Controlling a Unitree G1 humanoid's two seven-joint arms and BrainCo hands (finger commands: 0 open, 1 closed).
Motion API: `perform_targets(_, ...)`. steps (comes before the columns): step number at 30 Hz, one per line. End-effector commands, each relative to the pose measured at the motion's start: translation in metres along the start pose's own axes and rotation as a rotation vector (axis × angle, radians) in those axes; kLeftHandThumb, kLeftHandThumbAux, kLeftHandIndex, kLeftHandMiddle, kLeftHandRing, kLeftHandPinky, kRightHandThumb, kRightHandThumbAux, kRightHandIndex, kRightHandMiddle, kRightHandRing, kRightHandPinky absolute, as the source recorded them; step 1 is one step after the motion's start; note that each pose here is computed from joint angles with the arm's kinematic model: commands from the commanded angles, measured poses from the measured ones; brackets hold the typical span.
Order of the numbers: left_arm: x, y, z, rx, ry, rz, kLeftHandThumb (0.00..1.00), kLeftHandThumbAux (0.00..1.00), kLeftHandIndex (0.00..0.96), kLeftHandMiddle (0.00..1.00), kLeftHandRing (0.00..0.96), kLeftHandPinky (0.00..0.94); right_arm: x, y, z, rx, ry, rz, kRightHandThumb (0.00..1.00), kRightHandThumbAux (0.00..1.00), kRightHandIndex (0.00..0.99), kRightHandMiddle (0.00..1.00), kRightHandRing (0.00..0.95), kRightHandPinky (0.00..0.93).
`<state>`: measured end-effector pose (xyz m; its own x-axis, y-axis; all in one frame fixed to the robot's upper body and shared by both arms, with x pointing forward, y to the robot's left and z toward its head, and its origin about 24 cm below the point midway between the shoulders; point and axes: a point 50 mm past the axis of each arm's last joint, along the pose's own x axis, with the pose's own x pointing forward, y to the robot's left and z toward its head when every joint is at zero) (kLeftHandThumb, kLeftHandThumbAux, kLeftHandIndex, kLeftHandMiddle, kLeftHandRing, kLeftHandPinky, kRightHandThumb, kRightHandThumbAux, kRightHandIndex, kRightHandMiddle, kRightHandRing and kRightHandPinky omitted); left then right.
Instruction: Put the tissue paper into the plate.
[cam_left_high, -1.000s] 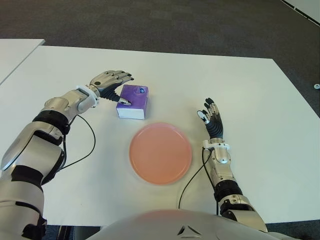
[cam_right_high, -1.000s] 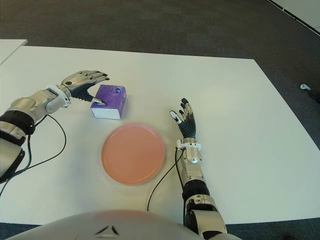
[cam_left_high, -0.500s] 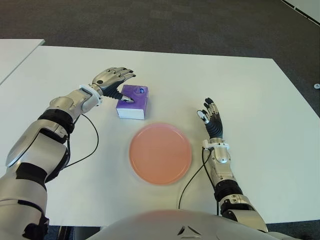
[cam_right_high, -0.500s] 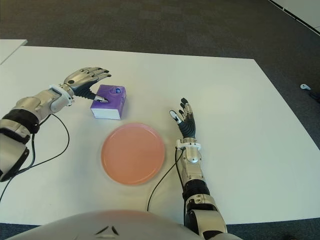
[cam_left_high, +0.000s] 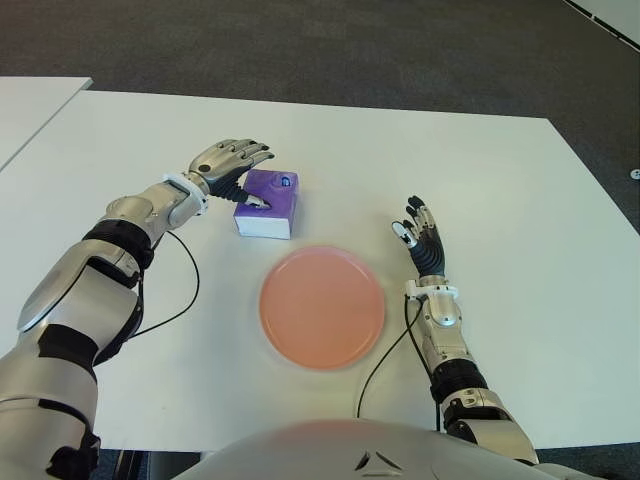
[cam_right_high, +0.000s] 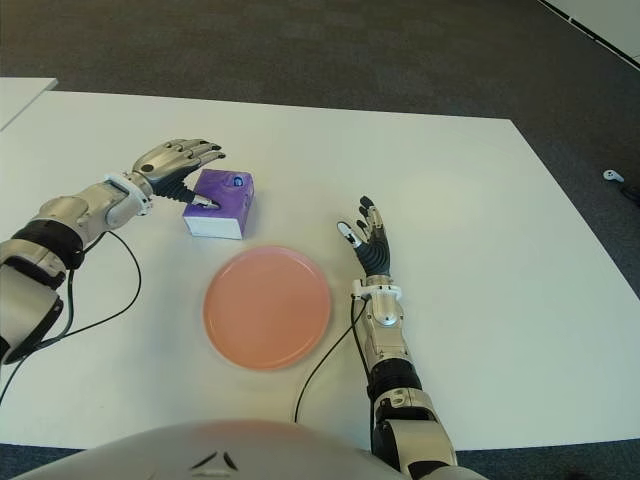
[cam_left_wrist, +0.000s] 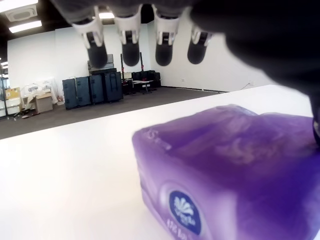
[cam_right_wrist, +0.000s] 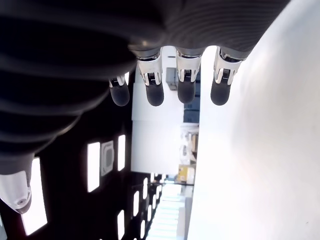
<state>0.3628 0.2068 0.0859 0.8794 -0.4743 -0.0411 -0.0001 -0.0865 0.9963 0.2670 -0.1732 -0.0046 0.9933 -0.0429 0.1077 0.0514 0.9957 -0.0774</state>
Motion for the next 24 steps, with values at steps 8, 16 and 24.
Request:
perform_targets(8, -0.004, 0.0, 0.006, 0.009, -0.074, -0.018, 0.081, 0.335, 0.0, 0.0, 0.0, 0.0, -0.031, -0.005, -0.035, -0.026, 0.185, -0.003, 0.002, 0.504, 0.0, 0.0, 0.0, 0.0)
perform_targets(16, -0.011, -0.007, 0.009, -0.009, -0.11, -0.054, 0.079, 0.339, 0.0, 0.0, 0.0, 0.0, -0.032, -0.005, -0.036, -0.023, 0.188, -0.003, 0.007, 0.507, 0.0, 0.0, 0.0, 0.0)
perform_targets(24, -0.015, -0.011, 0.008, -0.014, -0.132, -0.127, 0.073, 0.337, 0.0, 0.0, 0.0, 0.0, -0.032, -0.004, -0.037, -0.018, 0.189, -0.001, 0.009, 0.503, 0.0, 0.0, 0.0, 0.0)
